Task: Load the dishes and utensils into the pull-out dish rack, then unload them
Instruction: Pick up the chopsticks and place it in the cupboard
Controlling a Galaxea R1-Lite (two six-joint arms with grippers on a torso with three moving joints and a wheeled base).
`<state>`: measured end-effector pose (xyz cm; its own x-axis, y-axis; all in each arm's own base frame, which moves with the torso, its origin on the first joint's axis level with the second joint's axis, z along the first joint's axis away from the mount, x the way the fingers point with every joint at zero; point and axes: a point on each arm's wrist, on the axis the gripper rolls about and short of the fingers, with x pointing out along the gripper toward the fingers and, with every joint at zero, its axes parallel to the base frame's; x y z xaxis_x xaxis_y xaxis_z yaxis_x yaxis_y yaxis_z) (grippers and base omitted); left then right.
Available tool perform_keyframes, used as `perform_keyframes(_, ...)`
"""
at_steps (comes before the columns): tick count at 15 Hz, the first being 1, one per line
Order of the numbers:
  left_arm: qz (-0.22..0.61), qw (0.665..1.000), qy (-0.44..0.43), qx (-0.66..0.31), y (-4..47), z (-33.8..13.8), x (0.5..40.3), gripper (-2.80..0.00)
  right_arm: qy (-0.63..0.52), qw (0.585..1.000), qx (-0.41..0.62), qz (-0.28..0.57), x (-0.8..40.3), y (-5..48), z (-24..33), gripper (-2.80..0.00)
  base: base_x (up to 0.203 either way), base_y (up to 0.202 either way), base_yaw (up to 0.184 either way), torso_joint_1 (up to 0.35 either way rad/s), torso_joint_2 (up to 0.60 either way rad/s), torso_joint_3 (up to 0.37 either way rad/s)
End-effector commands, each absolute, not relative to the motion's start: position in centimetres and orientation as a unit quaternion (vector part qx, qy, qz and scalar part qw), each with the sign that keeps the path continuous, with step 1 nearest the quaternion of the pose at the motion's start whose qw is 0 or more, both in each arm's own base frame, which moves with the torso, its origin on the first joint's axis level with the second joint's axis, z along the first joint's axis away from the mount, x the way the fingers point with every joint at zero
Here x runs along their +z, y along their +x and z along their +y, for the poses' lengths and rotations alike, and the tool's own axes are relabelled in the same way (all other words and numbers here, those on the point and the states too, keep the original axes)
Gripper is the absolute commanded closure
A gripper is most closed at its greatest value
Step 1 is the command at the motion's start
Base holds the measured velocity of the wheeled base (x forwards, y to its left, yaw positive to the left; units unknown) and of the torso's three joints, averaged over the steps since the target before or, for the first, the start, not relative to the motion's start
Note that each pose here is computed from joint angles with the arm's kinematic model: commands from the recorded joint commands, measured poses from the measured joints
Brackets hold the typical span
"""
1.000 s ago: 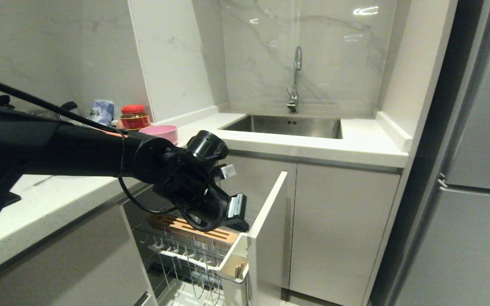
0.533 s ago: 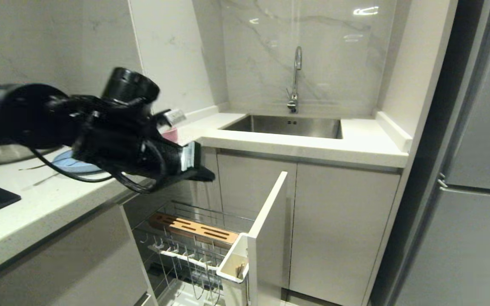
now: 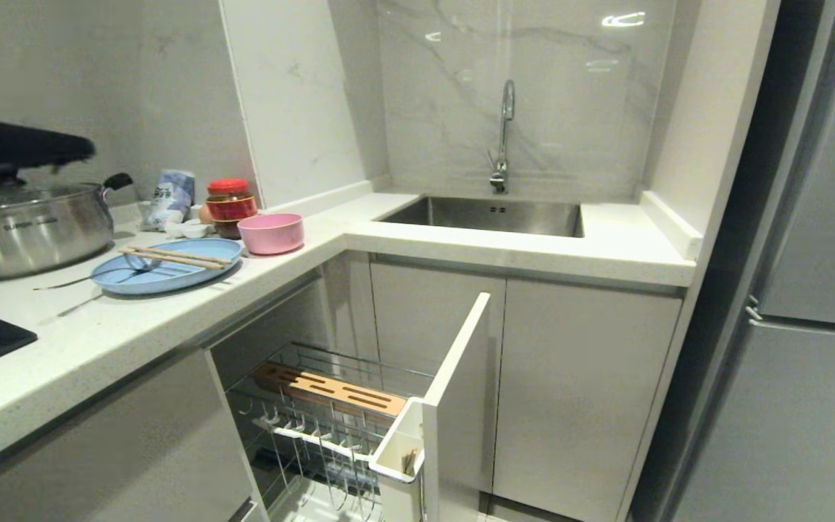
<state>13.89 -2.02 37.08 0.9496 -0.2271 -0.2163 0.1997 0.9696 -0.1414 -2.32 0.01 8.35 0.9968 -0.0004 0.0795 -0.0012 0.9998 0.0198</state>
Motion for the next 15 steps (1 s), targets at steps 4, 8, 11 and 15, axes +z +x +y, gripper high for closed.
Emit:
perform_keyframes(4, -0.027, 0.999, 0.015, -0.036, 0.1, -0.2, 34.5, 0.00, 0.010, 1.000, 0.000, -0.028, 7.6, -2.1, 0.0, 0.00, 0.000, 0.000, 0.000, 0.000, 0.00, 0.000)
perform_keyframes(8, -0.022, 0.998, 0.059, 0.005, -3.1, -0.4, 24.0, 0.00, 0.010, 1.000, 0.000, -0.028, 7.6, -2.1, 0.0, 0.00, 0.000, 0.000, 0.000, 0.000, 0.00, 0.000)
perform_keyframes(11, -0.042, 0.998, 0.046, 0.022, -2.9, -0.4, 19.8, 0.00, 0.010, 1.000, 0.000, -0.028, 7.6, -2.1, 0.0, 0.00, 0.000, 0.000, 0.000, 0.000, 0.00, 0.000)
perform_keyframes(15, -0.063, 0.995, 0.069, -0.012, -4.3, -0.1, 18.3, 0.00, 0.010, 1.000, 0.000, -0.027, 7.6, -2.1, 0.0, 0.00, 0.000, 0.000, 0.000, 0.000, 0.00, 0.000)
